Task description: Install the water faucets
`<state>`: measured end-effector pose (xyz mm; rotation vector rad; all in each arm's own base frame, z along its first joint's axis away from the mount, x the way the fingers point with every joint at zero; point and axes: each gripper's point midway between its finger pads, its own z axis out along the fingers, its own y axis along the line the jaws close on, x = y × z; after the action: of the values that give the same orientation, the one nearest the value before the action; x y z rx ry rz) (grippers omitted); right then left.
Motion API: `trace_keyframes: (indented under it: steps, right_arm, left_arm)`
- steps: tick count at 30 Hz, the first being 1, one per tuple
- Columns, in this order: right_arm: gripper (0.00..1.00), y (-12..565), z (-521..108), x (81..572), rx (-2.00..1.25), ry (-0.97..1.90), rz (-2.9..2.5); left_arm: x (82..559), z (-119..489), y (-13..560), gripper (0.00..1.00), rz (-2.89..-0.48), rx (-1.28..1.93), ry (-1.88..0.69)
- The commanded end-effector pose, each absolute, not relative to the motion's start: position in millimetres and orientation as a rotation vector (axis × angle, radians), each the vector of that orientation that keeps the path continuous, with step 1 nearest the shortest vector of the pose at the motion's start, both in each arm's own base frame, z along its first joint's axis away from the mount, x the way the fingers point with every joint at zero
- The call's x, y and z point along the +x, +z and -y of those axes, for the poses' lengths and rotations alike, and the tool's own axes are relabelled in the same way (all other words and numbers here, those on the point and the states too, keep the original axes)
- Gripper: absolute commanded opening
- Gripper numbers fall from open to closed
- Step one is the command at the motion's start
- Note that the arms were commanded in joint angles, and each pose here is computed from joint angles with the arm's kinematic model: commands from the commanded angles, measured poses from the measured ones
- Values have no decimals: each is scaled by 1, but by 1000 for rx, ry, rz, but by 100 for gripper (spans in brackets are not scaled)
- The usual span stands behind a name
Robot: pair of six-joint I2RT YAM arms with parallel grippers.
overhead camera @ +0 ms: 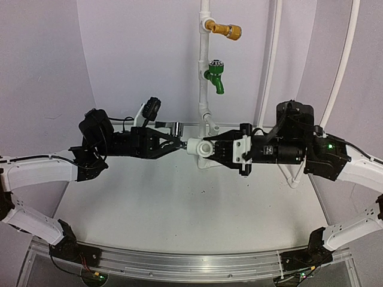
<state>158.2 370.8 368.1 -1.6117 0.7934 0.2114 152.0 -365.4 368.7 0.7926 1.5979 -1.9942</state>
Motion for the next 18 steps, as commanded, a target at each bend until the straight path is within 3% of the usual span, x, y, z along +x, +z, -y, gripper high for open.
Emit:
trace_keyframes:
  steps: [1,9,18]
  right_arm:
    - [0,410,-374,156,-1357,531,-1046]
    - [0,396,-369,130,-1294,1172,-1423]
    - [0,390,-371,114,-1311,1620,-1618]
  left_arm:
    - [125,360,401,0,-1321,1006,-1679]
    - [103,367,382,0,-1095,1290,-1214]
    - [106,366,375,0,-1058,1368,-994]
